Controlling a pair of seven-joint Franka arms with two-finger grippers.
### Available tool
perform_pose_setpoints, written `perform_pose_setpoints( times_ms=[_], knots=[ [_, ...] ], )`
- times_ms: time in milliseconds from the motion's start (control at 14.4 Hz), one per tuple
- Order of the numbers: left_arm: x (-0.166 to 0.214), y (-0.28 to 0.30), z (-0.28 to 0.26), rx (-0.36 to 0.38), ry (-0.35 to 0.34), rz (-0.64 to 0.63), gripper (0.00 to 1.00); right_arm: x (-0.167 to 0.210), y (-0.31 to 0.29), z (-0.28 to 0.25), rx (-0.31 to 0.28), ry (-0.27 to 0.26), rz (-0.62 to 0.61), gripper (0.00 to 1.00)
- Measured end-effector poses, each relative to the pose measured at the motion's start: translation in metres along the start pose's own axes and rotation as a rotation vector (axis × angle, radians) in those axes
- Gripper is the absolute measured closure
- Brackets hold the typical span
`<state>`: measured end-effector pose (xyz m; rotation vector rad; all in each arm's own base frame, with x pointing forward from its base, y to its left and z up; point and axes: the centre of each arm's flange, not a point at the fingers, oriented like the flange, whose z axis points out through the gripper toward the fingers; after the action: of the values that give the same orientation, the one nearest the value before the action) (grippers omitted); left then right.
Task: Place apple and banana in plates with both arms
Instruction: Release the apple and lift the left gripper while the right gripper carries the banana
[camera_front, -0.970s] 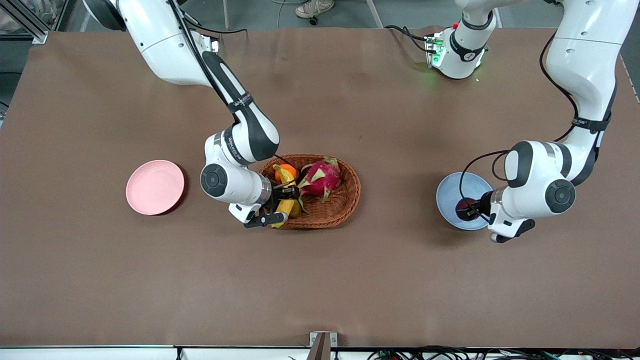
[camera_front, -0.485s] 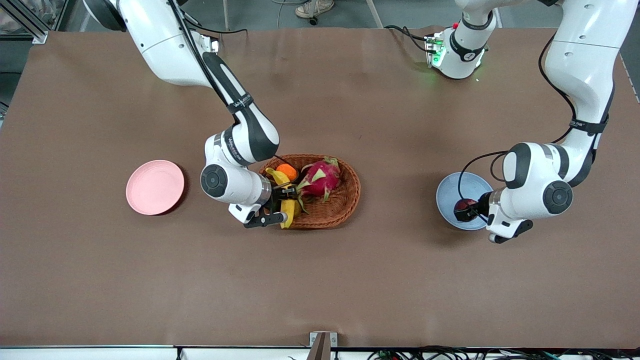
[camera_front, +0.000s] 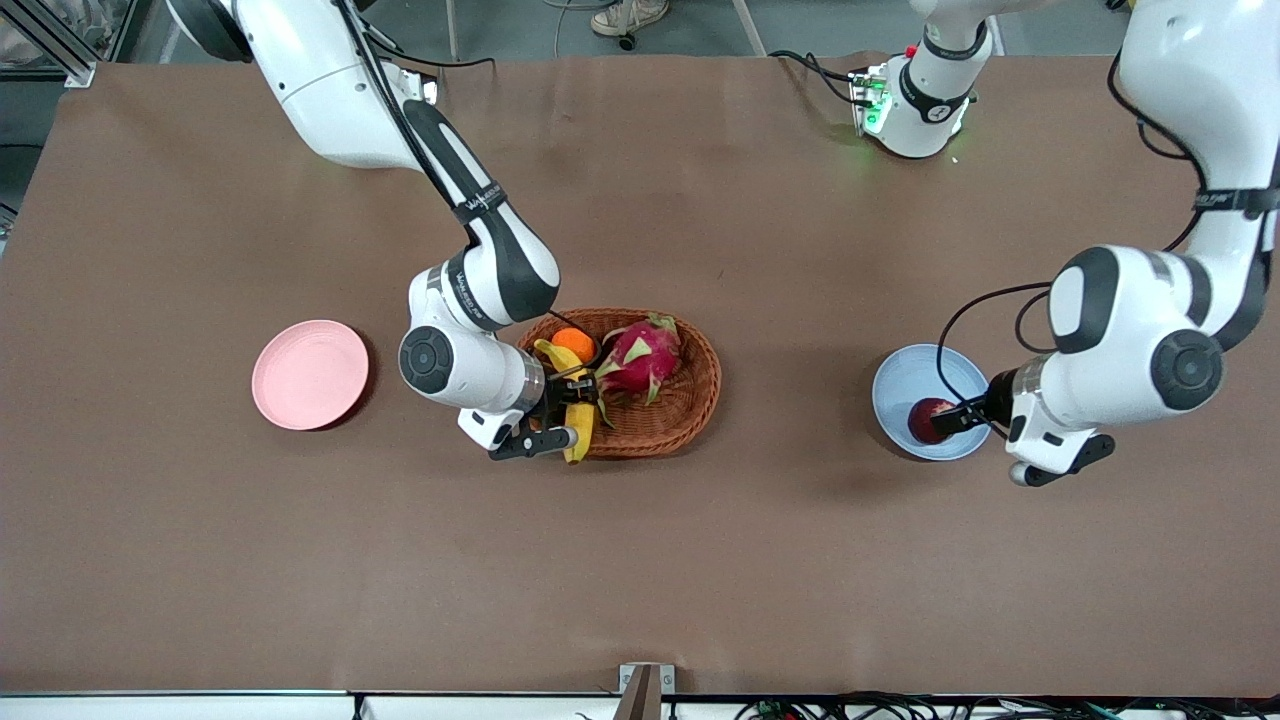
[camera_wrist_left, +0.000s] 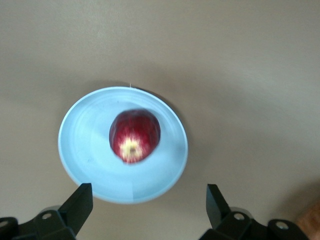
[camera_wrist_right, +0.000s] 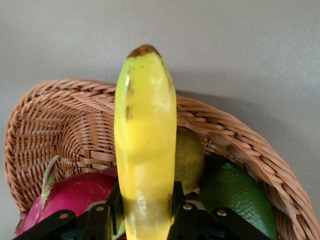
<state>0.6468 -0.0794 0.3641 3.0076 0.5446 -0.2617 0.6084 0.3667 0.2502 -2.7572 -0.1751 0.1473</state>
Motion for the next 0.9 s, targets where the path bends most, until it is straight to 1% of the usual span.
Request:
perform_pose_setpoints(
  times_ms=[139,208,347,416,485,554,624,693,762,901],
  knots=[
    [-0.012,0.008,-0.043,0.002,0.015,0.018,0.0,0.003,-0.001,-0.01,0.002,0.007,-0.001,0.58],
    [-0.019,0.011,-0.062,-0.003,0.037,0.025,0.0,0.006,0.001,-0.023,0.0,-0.001,0.006,0.58],
    [-0.033,0.013,-0.1,-0.015,0.094,0.035,0.0,0.012,0.03,-0.071,-0.023,-0.028,0.05,0.58],
    [-0.04,0.012,-0.119,-0.021,0.125,0.039,0.0,0.015,0.059,-0.102,-0.041,-0.041,0.089,0.58],
    [-0.049,0.012,-0.137,-0.027,0.155,0.046,0.0,0.017,0.093,-0.133,-0.067,-0.05,0.123,0.58],
    [-0.057,0.011,-0.154,-0.029,0.182,0.061,0.0,0.017,0.132,-0.161,-0.109,-0.05,0.147,0.58],
    [-0.066,0.009,-0.17,-0.027,0.198,0.079,0.0,0.016,0.167,-0.184,-0.168,-0.045,0.166,0.58],
    [-0.074,0.007,-0.183,-0.021,0.205,0.1,0.0,0.011,0.198,-0.199,-0.231,-0.049,0.184,0.58],
    [-0.08,0.005,-0.197,-0.015,0.206,0.12,0.0,0.004,0.221,-0.206,-0.275,-0.058,0.206,0.58],
    [-0.089,0.001,-0.22,-0.006,0.201,0.144,0.0,-0.014,0.257,-0.206,-0.321,-0.09,0.251,0.58]
  ],
)
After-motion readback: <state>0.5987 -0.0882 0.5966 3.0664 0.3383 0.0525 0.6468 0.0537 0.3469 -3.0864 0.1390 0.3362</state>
